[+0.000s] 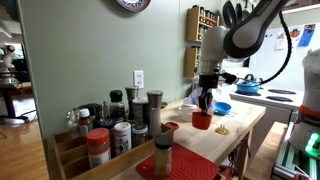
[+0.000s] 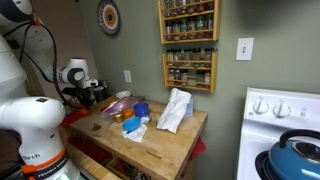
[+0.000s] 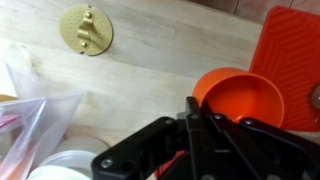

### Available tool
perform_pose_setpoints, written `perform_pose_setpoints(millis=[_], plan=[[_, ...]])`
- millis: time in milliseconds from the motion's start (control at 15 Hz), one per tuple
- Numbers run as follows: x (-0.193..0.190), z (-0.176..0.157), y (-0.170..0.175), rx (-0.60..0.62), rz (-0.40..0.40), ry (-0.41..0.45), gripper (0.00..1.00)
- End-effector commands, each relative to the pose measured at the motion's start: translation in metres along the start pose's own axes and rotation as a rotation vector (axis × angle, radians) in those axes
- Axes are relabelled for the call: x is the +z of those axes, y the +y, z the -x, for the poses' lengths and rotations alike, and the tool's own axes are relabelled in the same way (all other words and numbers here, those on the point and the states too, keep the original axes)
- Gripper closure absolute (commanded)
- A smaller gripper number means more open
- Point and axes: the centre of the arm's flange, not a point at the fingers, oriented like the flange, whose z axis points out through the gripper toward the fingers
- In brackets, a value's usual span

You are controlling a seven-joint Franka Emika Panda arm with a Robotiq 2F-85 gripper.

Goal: Place the cup in the zip lock bag

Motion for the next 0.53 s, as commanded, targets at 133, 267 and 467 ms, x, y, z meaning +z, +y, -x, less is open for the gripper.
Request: perform_pose_setpoints(millis=[133, 267, 467], plan=[[-0.059, -0.004, 0.017, 0.023, 0.014, 0.064, 0.96], [-0.078, -0.001, 0.022, 0.028, 0.017, 0.09, 0.96], [-0.078, -0.009, 0.032, 0.058, 0.019, 0.104, 0.99]])
